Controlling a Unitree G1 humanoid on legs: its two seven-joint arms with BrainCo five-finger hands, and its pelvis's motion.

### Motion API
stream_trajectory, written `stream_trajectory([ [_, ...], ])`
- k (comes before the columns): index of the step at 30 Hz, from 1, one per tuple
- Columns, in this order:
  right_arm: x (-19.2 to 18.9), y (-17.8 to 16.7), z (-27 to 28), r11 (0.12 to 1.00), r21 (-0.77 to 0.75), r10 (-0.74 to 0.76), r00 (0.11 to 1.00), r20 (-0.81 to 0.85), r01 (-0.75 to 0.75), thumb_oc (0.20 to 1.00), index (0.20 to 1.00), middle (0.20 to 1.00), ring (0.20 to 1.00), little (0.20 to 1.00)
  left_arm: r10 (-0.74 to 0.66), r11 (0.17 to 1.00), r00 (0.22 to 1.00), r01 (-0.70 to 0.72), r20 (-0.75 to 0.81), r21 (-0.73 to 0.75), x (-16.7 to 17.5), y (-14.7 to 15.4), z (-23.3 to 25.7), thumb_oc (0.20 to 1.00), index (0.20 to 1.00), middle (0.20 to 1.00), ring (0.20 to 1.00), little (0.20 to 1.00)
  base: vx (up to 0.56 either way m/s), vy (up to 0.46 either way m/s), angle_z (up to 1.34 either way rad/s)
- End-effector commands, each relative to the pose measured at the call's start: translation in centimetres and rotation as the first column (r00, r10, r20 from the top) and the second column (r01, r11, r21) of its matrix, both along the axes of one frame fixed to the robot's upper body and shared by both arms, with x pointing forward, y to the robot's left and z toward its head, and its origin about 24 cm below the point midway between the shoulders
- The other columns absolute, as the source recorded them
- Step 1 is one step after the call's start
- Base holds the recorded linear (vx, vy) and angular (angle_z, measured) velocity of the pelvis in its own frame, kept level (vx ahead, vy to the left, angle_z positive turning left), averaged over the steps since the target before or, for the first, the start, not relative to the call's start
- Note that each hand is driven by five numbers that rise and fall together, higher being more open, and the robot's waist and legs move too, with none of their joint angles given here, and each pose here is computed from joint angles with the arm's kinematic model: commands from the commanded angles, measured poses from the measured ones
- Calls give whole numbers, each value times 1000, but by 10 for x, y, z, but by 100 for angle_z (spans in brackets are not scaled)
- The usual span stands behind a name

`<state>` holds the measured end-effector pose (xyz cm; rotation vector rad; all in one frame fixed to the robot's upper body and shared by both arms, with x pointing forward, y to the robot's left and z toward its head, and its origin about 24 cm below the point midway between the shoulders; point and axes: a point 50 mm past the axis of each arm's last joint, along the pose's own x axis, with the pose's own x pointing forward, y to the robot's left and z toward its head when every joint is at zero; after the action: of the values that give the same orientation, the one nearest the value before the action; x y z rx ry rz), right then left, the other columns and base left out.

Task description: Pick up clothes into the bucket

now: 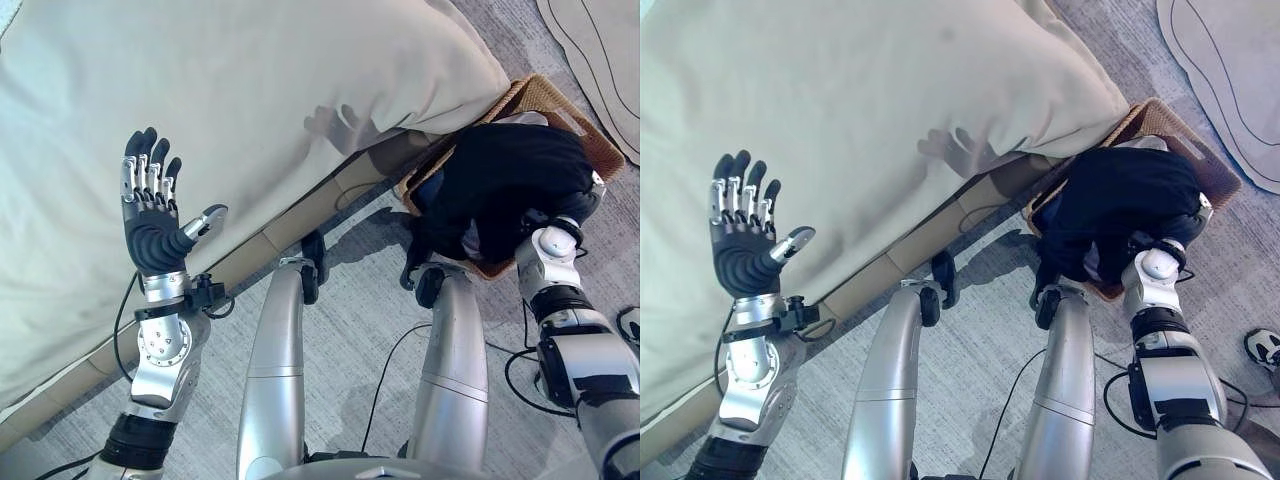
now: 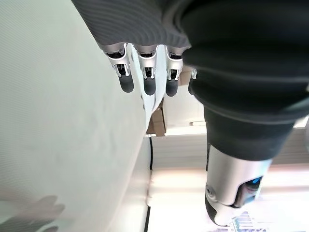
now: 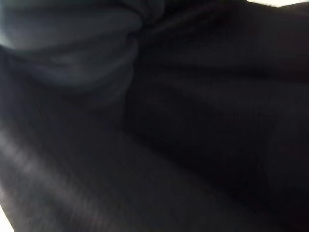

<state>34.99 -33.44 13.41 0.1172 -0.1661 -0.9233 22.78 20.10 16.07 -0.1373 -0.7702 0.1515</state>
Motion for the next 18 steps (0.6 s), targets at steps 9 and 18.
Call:
stream_trajectory([
  [9,-6,-22,18,969,-247,-62,986,-152,23,1000,1000,1000,1000,1000,-35,996,993,44,117,-73,-16,-6,17,1000,1000,1000,1000,1000,0,0,0],
  [18,0,-13,6,942,-326,-22,955,-296,-79,1000,1000,1000,1000,1000,-31,996,992,41,124,-81,-16,-3,19,1000,1000,1000,1000,1000,0,0,0],
])
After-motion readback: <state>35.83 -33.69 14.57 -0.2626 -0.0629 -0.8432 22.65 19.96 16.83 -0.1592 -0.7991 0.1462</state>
